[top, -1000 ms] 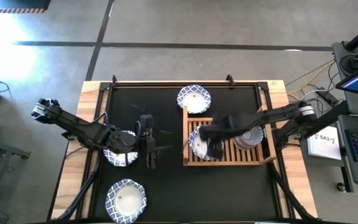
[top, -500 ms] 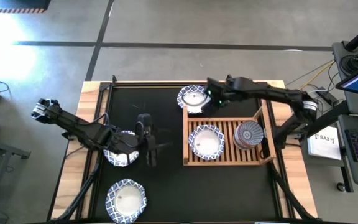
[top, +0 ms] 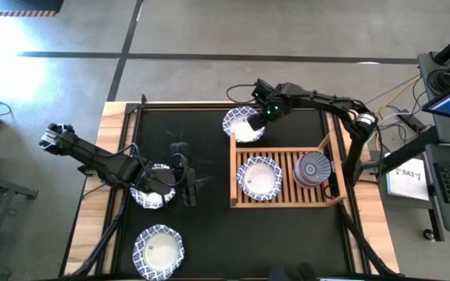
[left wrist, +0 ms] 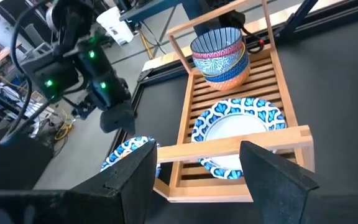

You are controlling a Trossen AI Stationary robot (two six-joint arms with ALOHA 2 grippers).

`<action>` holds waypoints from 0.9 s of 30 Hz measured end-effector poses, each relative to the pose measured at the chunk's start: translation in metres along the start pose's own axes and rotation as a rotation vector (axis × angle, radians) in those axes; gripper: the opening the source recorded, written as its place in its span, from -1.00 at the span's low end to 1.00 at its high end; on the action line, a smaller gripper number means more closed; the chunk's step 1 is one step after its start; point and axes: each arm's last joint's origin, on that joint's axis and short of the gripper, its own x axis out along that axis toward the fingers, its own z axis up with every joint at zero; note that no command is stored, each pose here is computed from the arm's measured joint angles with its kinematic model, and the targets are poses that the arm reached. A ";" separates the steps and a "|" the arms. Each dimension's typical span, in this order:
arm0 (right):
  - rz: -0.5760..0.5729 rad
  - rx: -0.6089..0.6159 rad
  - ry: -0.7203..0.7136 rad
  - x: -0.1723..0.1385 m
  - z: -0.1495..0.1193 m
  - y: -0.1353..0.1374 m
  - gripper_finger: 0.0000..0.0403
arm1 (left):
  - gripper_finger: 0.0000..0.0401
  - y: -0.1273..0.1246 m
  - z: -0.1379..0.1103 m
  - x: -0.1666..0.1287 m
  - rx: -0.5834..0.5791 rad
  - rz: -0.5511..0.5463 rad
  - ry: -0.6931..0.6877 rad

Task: Place and stack bowls onto a shelf
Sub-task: Stack the top white bowl on top of the white bowl on the shelf

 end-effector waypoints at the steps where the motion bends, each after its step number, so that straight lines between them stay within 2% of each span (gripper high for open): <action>1: 0.000 0.014 -0.007 0.005 0.004 -0.004 -0.15 | 0.06 0.000 0.000 0.000 0.001 0.001 0.001; 7: 0.019 0.071 0.010 0.032 0.017 -0.021 -0.15 | 0.06 0.000 -0.003 0.000 0.020 0.008 0.024; 19: 0.026 0.076 0.001 0.062 0.026 -0.026 -0.16 | 0.06 0.000 -0.005 0.000 0.031 0.009 0.042; 27: 0.020 0.066 -0.002 0.074 0.029 -0.029 -0.42 | 0.06 0.000 -0.005 0.000 0.019 0.009 0.047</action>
